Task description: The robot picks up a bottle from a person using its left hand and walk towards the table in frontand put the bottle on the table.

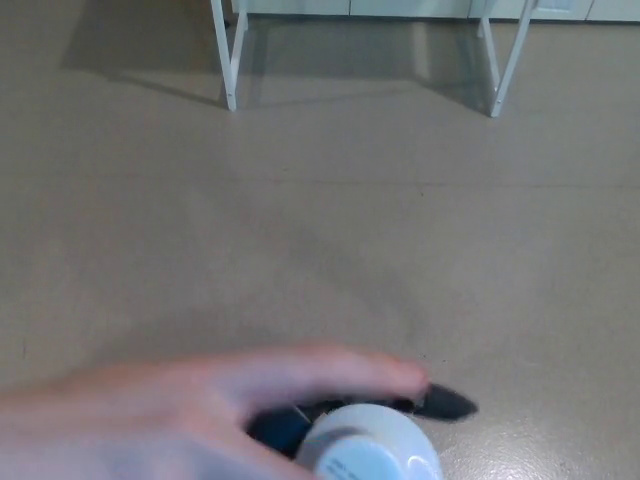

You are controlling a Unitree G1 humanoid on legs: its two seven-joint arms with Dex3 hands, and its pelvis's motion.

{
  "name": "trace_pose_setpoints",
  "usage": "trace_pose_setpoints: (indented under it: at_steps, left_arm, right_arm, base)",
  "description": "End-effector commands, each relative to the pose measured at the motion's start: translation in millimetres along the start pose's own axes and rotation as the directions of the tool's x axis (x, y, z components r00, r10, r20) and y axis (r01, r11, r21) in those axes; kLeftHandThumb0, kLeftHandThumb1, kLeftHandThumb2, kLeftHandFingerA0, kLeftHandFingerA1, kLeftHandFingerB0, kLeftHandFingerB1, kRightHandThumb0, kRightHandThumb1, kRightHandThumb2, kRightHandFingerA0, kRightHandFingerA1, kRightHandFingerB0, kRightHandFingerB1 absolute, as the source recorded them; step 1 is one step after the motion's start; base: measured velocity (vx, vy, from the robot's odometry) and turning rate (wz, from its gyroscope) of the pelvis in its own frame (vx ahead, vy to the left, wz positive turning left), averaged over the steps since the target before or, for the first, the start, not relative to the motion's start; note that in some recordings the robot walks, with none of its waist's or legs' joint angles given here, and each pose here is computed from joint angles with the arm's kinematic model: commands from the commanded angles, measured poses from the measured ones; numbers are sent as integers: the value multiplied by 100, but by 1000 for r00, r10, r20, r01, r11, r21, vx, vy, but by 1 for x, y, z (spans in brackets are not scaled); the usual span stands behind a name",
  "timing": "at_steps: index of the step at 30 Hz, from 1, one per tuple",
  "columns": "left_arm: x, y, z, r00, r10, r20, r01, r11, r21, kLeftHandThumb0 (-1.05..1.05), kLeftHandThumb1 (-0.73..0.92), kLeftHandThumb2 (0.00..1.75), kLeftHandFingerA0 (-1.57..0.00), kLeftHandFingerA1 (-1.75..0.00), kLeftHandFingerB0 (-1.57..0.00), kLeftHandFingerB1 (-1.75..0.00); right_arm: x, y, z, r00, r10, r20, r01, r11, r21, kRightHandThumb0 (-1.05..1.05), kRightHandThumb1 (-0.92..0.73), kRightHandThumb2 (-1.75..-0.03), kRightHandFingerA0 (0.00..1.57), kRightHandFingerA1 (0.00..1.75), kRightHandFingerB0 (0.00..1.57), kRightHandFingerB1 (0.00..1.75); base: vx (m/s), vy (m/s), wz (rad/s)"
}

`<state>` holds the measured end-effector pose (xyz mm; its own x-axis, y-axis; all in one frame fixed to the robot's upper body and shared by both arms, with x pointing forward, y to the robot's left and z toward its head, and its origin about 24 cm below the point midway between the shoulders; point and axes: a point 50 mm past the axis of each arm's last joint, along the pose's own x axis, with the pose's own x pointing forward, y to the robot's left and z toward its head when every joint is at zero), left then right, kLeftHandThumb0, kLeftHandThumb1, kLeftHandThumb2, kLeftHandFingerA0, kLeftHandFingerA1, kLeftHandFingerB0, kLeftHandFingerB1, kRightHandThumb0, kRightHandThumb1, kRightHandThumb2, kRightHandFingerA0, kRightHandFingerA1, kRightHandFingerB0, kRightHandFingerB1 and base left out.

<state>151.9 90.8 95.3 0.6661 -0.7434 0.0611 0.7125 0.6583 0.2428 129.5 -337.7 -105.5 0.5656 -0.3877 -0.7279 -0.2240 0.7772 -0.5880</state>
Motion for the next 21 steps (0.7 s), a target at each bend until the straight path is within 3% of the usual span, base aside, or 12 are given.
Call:
trace_pose_setpoints:
  at_steps: [1,10,16,21]
  left_arm:
    - [0,0,2,998,67,-15,-67,998,15,-10,79,76,-99,-133,-77,-110]
    - [-2,-2,-1,997,77,-31,-77,997,-4,-11,78,75,-97,-133,-79,-108]
    - [-2,1,-1,995,91,-41,-91,996,-18,-11,78,74,-98,-132,-80,-109]
    - [-3,5,-2,993,110,-43,-110,994,-3,-12,77,71,-105,-122,-83,-103]
  right_arm:
    - [0,-4,-3,1000,-3,-21,3,1000,0,-22,-68,-60,68,47,57,41]
    - [0,-3,-4,1000,0,-28,0,1000,-9,-23,-66,-59,73,49,59,41]
    - [1,-5,0,1000,7,-22,-7,1000,1,-21,-67,-60,68,46,58,41]
    - [2,-5,1,1000,16,-22,-16,1000,-10,-23,-67,-60,71,47,59,41]
  base:
    - [0,0,0]
    - [0,0,0]
    - [0,0,0]
    - [93,-44,8]
